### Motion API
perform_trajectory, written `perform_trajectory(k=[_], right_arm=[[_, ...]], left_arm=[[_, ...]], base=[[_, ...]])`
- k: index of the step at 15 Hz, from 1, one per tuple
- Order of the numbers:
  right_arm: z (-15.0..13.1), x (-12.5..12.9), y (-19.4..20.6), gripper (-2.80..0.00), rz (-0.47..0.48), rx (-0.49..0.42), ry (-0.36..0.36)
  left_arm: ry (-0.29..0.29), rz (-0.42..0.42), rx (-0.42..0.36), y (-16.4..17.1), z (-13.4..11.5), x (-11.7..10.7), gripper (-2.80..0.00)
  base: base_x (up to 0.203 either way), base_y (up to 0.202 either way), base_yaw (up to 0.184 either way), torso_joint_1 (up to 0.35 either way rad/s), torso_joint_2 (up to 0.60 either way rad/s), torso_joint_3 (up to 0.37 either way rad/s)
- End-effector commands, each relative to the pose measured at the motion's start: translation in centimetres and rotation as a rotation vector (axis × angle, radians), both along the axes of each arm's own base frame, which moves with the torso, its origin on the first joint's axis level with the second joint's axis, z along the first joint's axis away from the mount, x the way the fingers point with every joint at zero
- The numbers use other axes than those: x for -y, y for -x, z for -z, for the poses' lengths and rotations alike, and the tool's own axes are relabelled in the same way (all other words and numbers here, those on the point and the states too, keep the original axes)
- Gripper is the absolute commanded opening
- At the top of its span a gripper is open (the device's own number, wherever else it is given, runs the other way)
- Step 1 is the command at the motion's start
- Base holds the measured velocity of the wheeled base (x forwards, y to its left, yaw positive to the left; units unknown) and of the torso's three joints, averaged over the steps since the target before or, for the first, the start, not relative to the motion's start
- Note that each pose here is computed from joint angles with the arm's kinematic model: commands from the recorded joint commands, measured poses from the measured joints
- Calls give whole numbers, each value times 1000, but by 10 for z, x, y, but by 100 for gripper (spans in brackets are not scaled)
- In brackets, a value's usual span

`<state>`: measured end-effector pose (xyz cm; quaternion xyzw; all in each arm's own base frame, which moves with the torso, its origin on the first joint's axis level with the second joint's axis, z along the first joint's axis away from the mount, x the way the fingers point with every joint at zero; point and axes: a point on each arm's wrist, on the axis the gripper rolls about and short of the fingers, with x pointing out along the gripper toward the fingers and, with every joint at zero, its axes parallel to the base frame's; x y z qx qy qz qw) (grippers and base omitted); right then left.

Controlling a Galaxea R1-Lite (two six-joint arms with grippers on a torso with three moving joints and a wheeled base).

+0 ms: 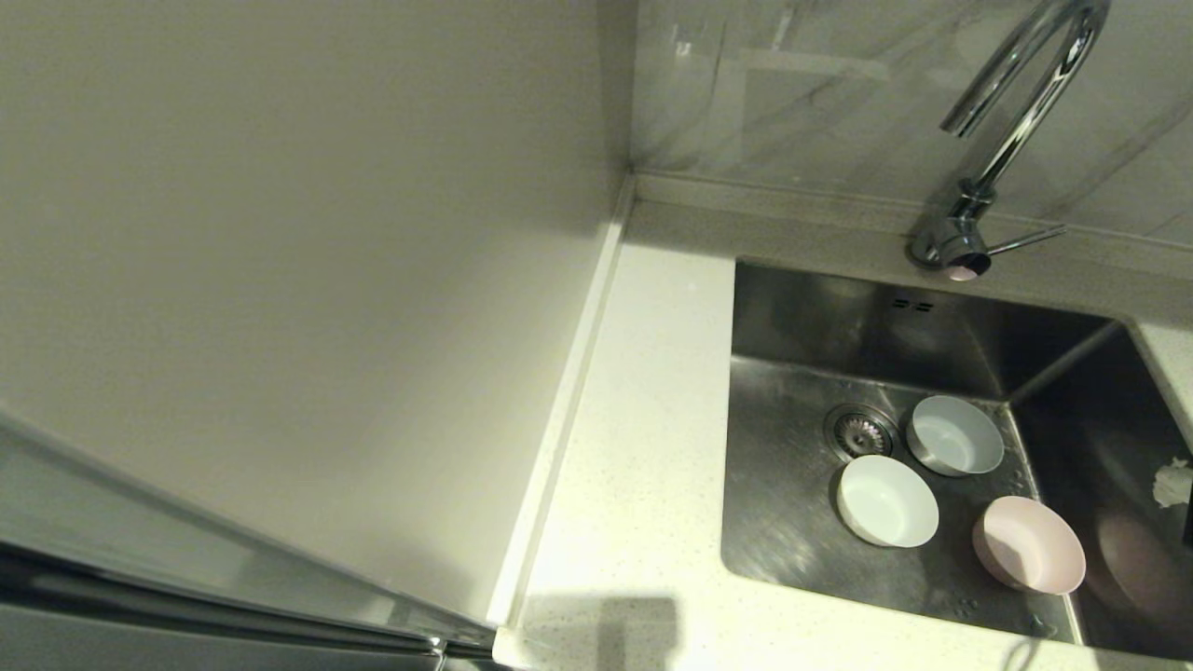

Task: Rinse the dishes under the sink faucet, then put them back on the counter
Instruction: Put a bowl back to the table from the sink

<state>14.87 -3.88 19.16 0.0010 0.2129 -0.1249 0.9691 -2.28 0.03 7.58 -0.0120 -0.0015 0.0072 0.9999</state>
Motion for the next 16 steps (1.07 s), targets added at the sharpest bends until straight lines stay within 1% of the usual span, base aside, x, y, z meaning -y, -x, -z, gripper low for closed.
perform_trajectory(k=[1, 4, 11, 16], right_arm=[[1, 1, -2, -280, -2, -8, -1], [0, 1, -3, -280, -3, -5, -2], [10, 0, -17, -280, -30, -63, -21], [20, 4, -39, -280, -32, -79, -21]], left_arm=[[1, -1, 3, 0, 0, 0, -280], [1, -1, 3, 0, 0, 0, -280], [1, -1, 3, 0, 0, 0, -280], [1, -1, 3, 0, 0, 0, -280]], base=[[0, 0, 0, 0, 0, 0], [0, 0, 0, 0, 0, 0], [0, 0, 0, 0, 0, 0], [0, 0, 0, 0, 0, 0]])
